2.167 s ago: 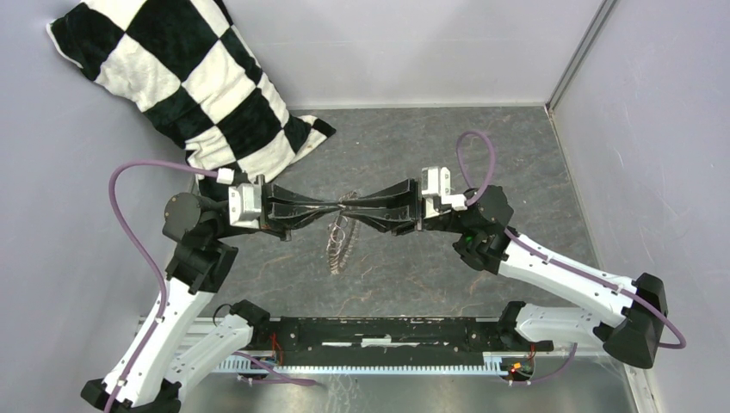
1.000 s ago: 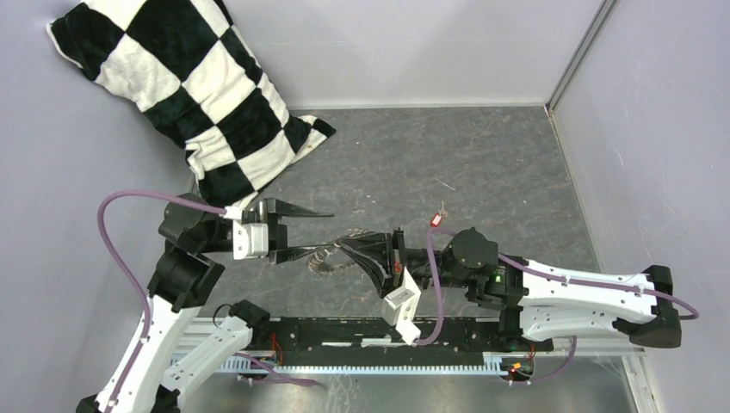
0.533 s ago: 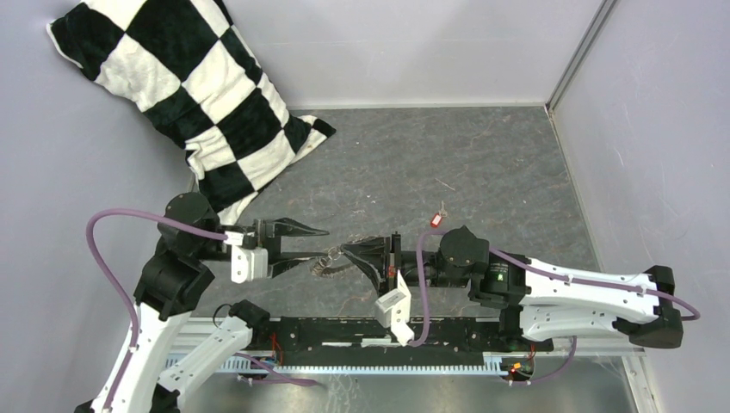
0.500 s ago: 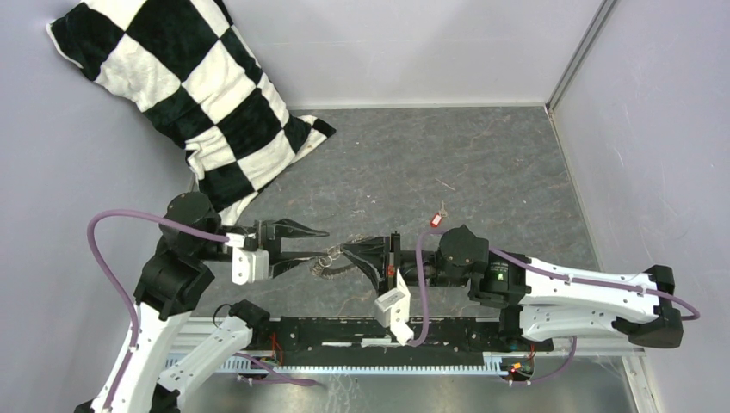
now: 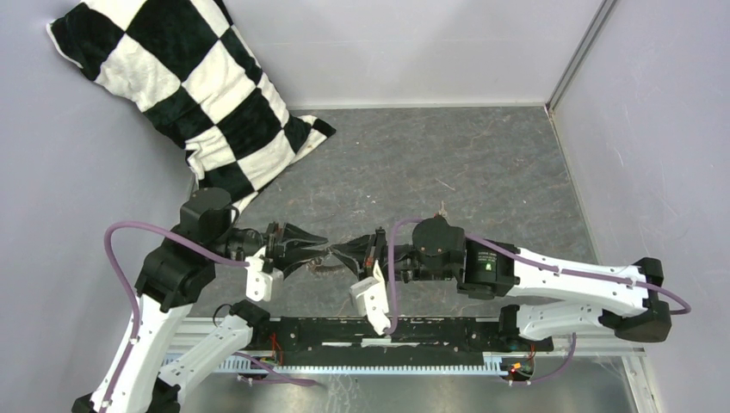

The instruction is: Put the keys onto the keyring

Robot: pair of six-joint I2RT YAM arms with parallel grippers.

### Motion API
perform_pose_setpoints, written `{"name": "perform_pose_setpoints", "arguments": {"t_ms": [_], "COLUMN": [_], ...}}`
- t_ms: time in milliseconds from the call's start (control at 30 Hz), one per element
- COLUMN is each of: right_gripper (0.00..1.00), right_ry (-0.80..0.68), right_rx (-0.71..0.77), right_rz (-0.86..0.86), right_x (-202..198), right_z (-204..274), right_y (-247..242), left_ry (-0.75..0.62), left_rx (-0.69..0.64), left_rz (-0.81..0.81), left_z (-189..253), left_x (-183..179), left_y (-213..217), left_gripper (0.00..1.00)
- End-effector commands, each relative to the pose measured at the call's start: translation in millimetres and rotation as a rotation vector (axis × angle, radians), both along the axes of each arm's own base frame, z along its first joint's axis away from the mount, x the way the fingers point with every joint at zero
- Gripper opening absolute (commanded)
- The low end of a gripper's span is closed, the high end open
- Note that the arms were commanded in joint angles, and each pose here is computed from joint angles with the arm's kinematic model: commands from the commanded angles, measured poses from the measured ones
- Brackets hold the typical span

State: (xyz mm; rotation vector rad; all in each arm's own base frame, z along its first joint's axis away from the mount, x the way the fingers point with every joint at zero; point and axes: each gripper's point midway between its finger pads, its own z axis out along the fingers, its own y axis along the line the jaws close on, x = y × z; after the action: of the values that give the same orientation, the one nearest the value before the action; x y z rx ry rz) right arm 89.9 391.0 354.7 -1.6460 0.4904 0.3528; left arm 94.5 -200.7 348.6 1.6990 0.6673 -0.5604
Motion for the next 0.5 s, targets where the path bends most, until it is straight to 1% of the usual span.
{"name": "perform_pose_setpoints", "arguments": {"t_ms": [0,100,267,367,467], "right_gripper": [0.01,0.01,0.01,0.01,0.01], "right_ry": [0.032,0.062,0.103,0.122,0.137], "right_rx": [0.026,-0.012,-0.03,-0.049,-0.073], "right_rz": [-0.015,-0.043,-0.091,-0.11,-0.13], "right_x": [0.5,5.2,13.2,16.4,19.3], "right_z": [24.6,20.0,19.9,20.1,19.5], "right_y": [2.4,8.1,16.1,19.9,21.3], "left_ry": [-0.075,-0.066,-0.053,-0.079,-0.094], "left_rx": [0.004,0.006,0.03,0.092,0.148], "left_rz": [-0.004,0.001,0.021,0.038,0.094], "left_z": [8.0,6.4,-2.0,-17.1,-30.9], "left_x": [0.4,0.6,4.4,10.0,22.5], "left_y": [2.0,2.3,3.8,8.8,14.5], "left_gripper": [0.33,0.29,0.27,0.28,0.27]}}
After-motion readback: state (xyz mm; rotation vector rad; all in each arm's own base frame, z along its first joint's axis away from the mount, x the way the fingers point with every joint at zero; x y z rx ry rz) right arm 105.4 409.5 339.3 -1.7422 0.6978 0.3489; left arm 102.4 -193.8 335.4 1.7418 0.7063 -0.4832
